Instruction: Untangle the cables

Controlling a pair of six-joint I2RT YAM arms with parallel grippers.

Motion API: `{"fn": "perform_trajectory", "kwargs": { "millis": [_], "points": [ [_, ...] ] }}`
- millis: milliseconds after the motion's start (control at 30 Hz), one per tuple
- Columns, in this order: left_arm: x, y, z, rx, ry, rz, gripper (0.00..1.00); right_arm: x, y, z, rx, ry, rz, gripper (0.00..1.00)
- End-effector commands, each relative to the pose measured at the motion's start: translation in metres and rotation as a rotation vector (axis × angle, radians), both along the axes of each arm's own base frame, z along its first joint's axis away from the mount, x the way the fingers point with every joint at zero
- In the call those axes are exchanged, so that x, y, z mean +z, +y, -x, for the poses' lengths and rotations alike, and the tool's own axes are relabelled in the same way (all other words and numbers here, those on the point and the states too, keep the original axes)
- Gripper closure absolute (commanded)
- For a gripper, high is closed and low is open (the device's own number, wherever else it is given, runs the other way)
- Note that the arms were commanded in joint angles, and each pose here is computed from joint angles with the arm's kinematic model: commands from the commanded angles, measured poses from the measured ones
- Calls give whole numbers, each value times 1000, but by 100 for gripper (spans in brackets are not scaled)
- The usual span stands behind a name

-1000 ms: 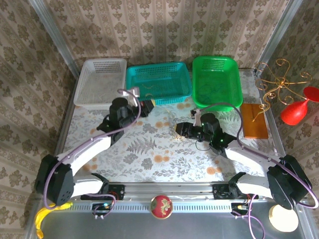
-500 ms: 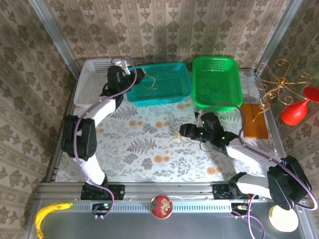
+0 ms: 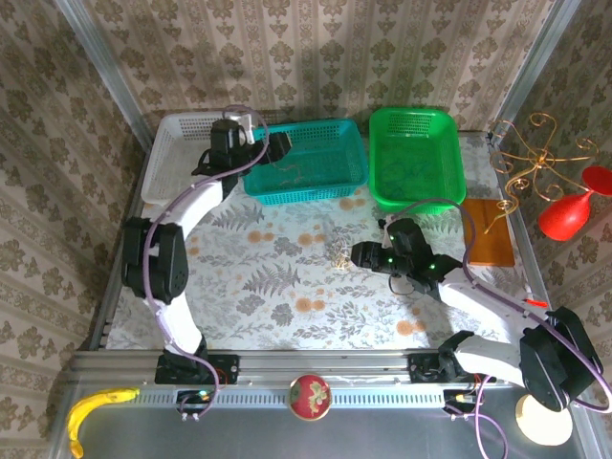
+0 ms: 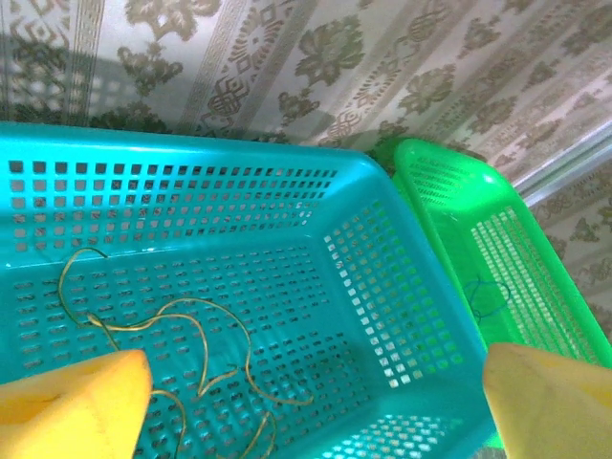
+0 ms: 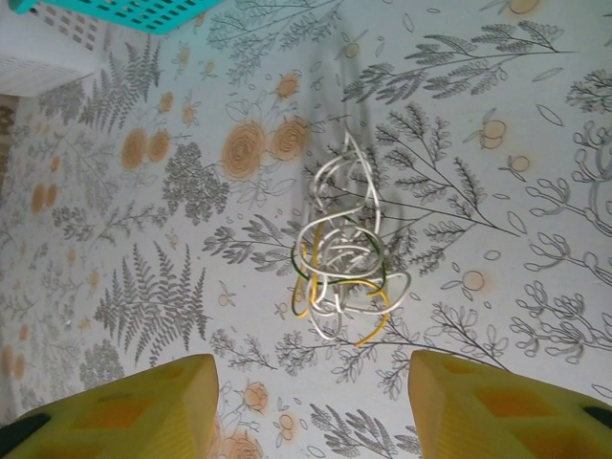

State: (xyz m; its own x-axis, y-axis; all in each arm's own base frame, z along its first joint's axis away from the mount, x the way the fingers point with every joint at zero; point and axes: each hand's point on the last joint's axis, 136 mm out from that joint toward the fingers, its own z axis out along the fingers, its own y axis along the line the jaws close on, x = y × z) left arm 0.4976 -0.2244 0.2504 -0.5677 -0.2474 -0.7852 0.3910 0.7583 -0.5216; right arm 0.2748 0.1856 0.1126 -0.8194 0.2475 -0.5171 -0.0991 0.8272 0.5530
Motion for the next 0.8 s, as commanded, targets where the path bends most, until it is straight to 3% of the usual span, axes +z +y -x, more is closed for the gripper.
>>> {"fn": "perform_trajectory", "kwargs": {
  "millis": [0,200,467,767],
  "points": [
    [28,-4,35,-38,-68,-41,4,-6,-5,-2,4,6,53,43],
    [4,-15,107,-78,-4,-81,0,-18,-5,-3,27,18,90,43],
    [-65,-44,203,-128,143,-65,0,-33,9,-13,90,44,109,45],
    [-97,-34,238,-75,198,-18,0,-47,32,-36,152,85,124,47]
  ]
}}
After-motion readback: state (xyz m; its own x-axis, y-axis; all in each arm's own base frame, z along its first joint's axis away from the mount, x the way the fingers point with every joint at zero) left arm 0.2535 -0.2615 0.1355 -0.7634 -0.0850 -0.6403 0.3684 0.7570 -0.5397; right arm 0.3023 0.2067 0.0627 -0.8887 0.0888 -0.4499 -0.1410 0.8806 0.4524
